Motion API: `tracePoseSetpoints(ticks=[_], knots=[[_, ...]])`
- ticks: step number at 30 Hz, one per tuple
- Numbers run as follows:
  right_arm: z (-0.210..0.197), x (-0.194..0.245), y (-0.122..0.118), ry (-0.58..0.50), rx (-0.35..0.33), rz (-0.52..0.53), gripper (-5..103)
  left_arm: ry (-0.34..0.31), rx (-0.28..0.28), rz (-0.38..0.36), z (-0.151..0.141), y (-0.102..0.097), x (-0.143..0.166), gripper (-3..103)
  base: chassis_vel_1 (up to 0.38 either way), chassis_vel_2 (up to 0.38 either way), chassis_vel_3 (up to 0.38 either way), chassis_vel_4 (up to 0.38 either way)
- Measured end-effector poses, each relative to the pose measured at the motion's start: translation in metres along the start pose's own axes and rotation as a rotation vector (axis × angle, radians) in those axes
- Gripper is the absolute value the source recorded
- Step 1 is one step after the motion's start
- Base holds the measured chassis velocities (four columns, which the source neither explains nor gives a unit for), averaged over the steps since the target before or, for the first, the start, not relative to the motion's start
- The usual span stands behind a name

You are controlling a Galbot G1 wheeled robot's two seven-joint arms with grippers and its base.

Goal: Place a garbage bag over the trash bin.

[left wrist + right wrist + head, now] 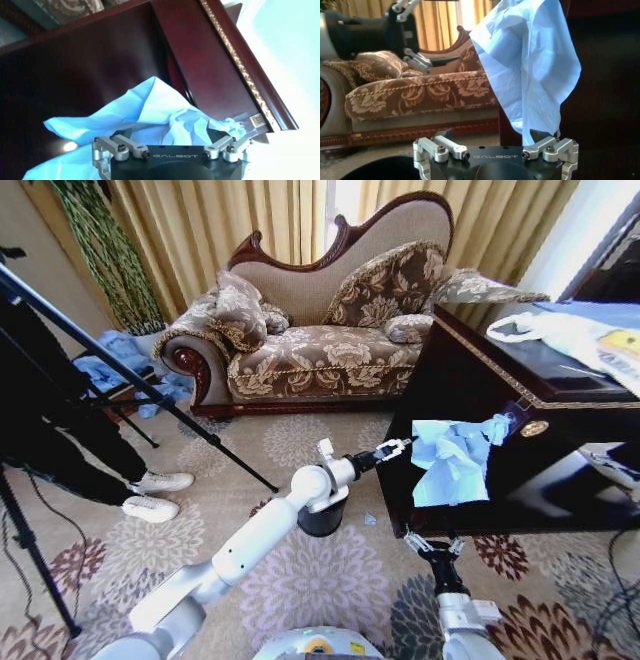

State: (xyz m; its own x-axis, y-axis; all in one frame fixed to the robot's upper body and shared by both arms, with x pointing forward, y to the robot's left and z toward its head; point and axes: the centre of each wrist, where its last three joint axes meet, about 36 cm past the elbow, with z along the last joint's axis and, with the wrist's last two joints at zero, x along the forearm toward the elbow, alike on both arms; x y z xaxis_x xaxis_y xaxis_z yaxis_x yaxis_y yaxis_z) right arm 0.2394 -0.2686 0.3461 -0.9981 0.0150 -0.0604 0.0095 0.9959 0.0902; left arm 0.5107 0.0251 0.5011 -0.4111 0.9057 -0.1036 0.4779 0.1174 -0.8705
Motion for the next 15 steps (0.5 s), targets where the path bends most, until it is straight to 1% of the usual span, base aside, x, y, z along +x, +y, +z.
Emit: tracePoseSetpoints(ticks=[1, 4, 5, 7, 8, 9, 12, 15], knots=[[0.0, 0.0, 0.0, 0.0, 0.0, 0.0, 100, 0.0, 0.0, 0.0, 0.0, 0.0, 0.0, 100, 0.0, 0.0, 0.0, 0.0], [-0.001, 0.002, -0.001, 0.007, 0.006, -0.005, 100, 0.005, 0.027, 0.018, 0.0, 0.006, -0.017, 100, 0.0, 0.0, 0.0, 0.0], [-0.001, 0.002, -0.001, 0.007, 0.006, -0.005, 100, 0.005, 0.027, 0.018, 0.0, 0.006, -0.017, 100, 0.0, 0.0, 0.0, 0.0], [-0.002, 0.002, -0.003, 0.006, 0.01, -0.004, 100, 0.016, 0.039, 0.034, -0.001, 0.006, -0.029, 100, 0.0, 0.0, 0.0, 0.0], [-0.002, 0.002, -0.004, 0.006, 0.012, -0.002, 100, 0.022, 0.048, 0.042, -0.001, 0.004, -0.038, 100, 0.0, 0.0, 0.0, 0.0], [-0.002, 0.002, -0.004, 0.006, 0.012, -0.002, 100, 0.022, 0.048, 0.042, -0.001, 0.004, -0.038, 100, 0.0, 0.0, 0.0, 0.0], [-0.002, 0.003, -0.004, 0.005, 0.011, -0.001, 100, 0.042, 0.06, 0.065, 0.004, -0.003, -0.058, 100, 0.0, 0.0, 0.0, 0.0], [-0.002, 0.002, -0.003, 0.004, 0.009, -0.001, 100, 0.049, 0.066, 0.071, 0.006, -0.006, -0.065, 100, 0.0, 0.0, 0.0, 0.0]])
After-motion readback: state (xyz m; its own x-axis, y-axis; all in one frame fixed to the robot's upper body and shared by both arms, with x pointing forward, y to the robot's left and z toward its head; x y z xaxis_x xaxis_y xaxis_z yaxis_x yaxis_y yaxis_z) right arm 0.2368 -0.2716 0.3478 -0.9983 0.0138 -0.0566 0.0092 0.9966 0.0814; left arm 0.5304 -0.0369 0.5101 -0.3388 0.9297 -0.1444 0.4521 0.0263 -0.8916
